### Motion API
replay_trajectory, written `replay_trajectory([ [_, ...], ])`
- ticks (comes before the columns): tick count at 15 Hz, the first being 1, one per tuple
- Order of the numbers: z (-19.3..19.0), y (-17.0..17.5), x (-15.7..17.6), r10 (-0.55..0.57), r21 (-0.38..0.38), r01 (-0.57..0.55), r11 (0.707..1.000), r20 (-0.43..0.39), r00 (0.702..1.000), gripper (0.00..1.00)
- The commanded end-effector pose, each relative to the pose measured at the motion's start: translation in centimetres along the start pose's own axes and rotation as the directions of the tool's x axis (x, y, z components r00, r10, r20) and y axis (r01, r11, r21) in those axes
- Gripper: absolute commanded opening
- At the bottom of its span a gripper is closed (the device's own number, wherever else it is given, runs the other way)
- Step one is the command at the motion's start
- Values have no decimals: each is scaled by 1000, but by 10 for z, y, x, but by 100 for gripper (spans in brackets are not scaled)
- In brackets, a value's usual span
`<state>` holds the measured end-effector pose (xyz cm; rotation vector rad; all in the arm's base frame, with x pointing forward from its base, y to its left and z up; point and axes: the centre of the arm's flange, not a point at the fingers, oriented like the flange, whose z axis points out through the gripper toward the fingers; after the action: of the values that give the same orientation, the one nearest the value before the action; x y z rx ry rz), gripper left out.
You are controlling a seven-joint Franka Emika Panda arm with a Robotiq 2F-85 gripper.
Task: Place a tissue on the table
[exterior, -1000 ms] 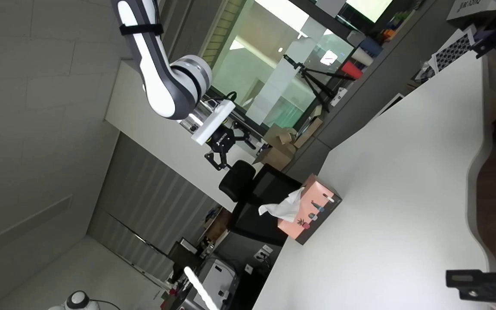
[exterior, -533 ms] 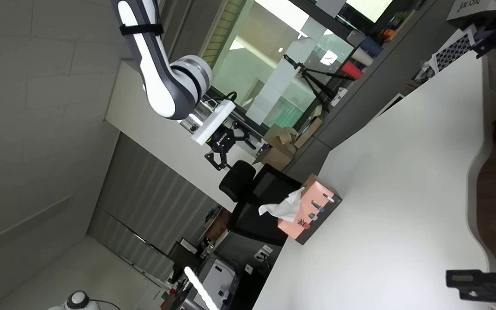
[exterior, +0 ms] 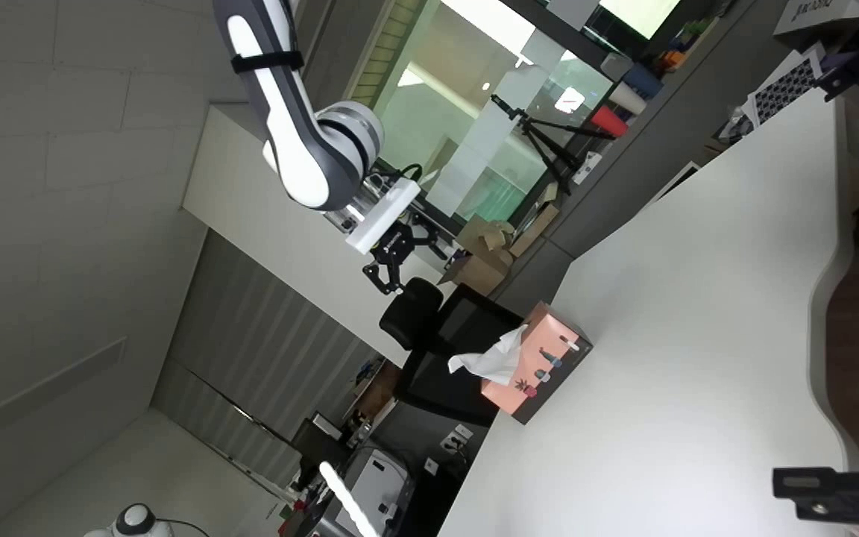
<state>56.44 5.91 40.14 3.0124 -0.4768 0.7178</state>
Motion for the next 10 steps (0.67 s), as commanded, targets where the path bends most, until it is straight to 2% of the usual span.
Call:
replay_trajectory([
  [1, 36, -3, 10, -13, -15, 12, 1000, -87, 996, 100],
  [7, 99, -31, 6, -117, 14, 121, 993, -148, 982, 100],
  [10, 125, -48, 3, -129, 29, 136, 990, -170, 977, 100],
])
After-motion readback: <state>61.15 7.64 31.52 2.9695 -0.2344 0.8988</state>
